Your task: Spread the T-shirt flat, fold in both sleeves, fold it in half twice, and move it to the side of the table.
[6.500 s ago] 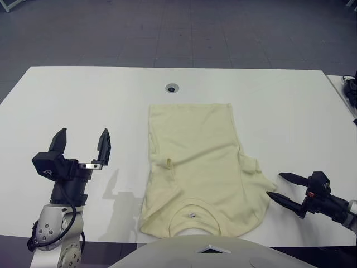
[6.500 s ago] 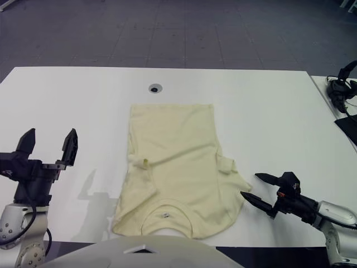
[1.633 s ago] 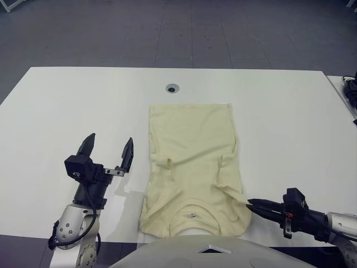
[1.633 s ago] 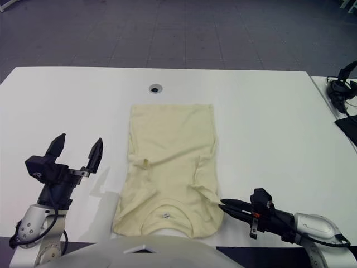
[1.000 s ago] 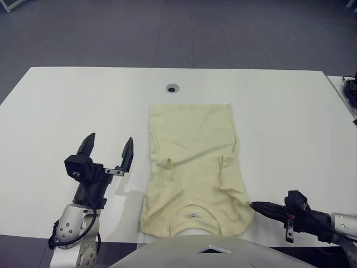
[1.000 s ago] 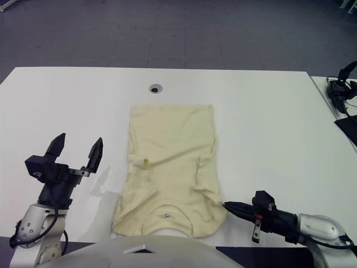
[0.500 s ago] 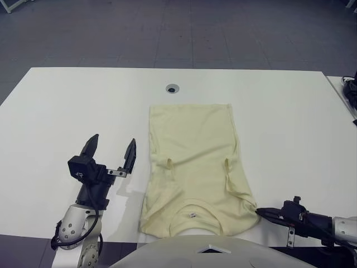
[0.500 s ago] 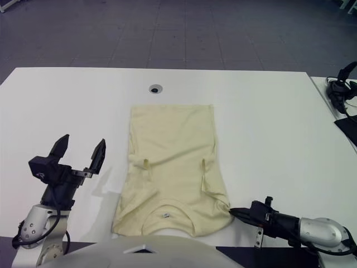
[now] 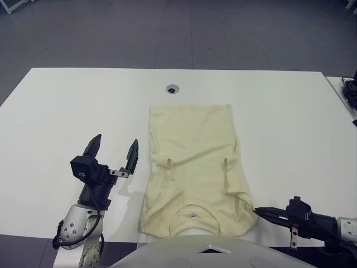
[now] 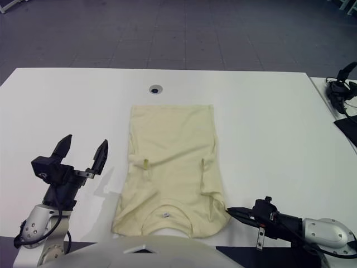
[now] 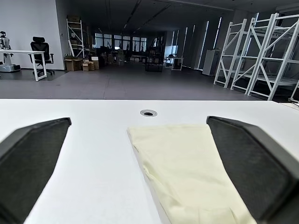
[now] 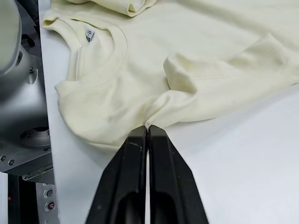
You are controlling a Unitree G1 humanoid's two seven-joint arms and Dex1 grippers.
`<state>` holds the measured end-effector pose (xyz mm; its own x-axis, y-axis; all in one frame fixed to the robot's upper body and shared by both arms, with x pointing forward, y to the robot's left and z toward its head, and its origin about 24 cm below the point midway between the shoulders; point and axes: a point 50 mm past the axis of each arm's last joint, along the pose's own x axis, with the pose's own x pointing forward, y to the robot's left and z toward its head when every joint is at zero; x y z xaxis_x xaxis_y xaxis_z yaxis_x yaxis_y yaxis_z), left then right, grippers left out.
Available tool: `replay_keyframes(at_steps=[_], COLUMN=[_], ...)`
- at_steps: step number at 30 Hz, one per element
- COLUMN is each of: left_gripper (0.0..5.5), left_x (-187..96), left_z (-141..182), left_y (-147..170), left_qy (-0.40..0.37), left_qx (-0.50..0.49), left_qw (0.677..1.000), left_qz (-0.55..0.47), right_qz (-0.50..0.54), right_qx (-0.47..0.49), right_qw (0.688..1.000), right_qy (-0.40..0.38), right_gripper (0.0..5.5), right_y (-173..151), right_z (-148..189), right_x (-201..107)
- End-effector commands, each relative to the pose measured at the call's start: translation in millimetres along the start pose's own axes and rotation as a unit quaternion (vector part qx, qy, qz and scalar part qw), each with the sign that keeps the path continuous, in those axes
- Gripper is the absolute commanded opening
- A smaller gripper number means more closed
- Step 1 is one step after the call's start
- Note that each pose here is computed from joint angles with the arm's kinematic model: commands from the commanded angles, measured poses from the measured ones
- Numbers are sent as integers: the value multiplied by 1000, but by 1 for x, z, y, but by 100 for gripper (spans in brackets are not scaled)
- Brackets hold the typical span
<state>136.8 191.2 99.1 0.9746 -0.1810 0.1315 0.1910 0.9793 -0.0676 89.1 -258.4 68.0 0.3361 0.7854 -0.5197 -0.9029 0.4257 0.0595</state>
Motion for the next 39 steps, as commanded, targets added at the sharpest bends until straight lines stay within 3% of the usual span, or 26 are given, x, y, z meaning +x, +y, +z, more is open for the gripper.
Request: replay_keyframes(at_steps=[1, 7, 15, 26, 39], left_gripper=[540, 540, 540, 540, 540], left_x=[0, -1, 0, 0, 0], left_z=[1, 1, 1, 1, 1], left_y=[-1, 0, 1, 2, 0], left_qy=[-1, -1, -1, -1, 1], left_qx=[8, 9, 9, 10, 10], left_qw=[1000, 1000, 1000, 1000, 1000], left_qz=[-2, 1, 1, 1, -2], right_qz=[7, 0, -23, -52, -61], right_qx=[7, 16, 88, 57, 32], right_qw=[1000, 1000, 985, 995, 996], right_qy=[4, -19, -147, -69, -63], right_gripper=[73, 158, 279, 452, 252], right_y=[0, -4, -19, -28, -34], right_z=[1, 4, 20, -3, 6], right_x=[-3, -8, -17, 12, 25])
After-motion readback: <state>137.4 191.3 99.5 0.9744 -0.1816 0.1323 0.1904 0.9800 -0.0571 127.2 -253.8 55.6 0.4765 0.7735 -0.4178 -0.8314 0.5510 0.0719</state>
